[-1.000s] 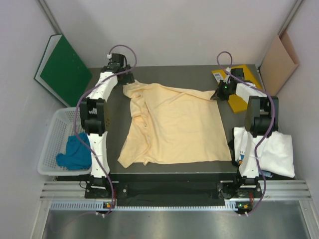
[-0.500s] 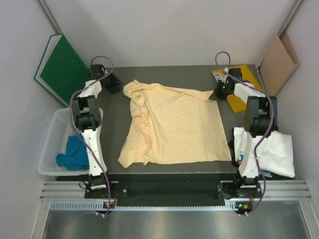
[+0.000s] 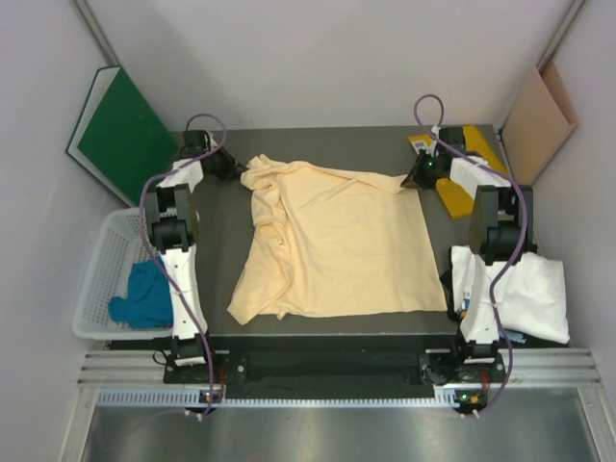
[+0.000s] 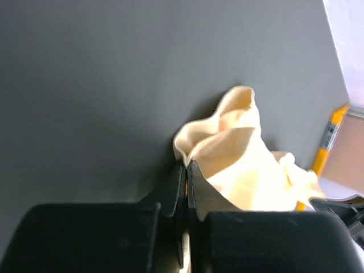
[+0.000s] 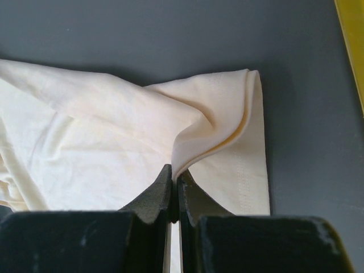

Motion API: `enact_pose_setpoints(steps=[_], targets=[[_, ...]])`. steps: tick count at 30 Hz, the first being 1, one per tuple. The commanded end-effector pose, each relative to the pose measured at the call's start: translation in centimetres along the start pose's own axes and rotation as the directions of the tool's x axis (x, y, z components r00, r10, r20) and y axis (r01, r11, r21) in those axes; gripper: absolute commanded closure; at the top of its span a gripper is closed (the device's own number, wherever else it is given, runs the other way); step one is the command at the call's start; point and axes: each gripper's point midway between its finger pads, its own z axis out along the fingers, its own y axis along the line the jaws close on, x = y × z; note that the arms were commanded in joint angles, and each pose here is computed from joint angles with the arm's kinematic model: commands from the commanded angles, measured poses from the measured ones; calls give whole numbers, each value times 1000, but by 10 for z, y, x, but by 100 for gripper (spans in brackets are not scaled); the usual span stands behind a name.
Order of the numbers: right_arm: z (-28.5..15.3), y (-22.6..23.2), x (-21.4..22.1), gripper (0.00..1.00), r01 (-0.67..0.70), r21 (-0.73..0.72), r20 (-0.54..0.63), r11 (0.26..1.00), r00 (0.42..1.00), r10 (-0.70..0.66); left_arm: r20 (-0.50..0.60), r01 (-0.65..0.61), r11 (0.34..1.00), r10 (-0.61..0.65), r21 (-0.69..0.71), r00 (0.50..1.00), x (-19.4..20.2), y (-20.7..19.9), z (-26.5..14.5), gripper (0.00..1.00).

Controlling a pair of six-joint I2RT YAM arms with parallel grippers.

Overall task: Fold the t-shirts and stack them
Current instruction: Flatten the tshirt out

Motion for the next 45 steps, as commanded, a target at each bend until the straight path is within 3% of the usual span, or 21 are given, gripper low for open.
enact_pose_setpoints(steps=[1,6,11,19,24,28,30,34,37,38,43,45], targets=[[-3,18,-18,100,29,-33,44,999,999,-28,45,-42,999,43,-13,998,-13,-13,-11,100],[-22,32,-33,100,59,-43,96,997,994,-54,253,-137,990,137,-18,958,-70,-71,-74,100],[-65,65,-79,100,122,-64,237,991,966,-103,414,-216,975,177,49,893,-114,-138,-134,100],[-107,105,-126,100,163,-124,353,979,929,-110,453,-261,939,137,224,881,-124,-203,-174,100],[-164,135,-144,100,241,-131,466,962,871,-155,527,-365,897,190,250,829,-115,-252,-237,100],[-261,171,-150,100,349,-87,619,933,753,-224,588,-439,868,234,231,774,-98,-285,-299,100],[-299,178,-149,100,380,-36,674,924,692,-258,636,-498,842,270,207,723,-83,-304,-342,100],[-410,201,-124,100,445,59,807,894,506,-305,715,-568,814,327,119,618,-52,-321,-415,100],[-472,207,-94,100,462,110,863,880,394,-315,768,-632,774,386,31,511,-17,-331,-477,100],[-486,208,-86,100,468,117,877,876,365,-312,806,-653,758,394,-13,442,-1,-336,-511,100],[-567,212,-20,100,498,151,941,854,193,-279,888,-690,719,369,-86,274,62,-346,-603,100],[-586,212,-5,100,497,168,949,851,151,-275,905,-692,714,359,-110,227,72,-348,-624,100]])
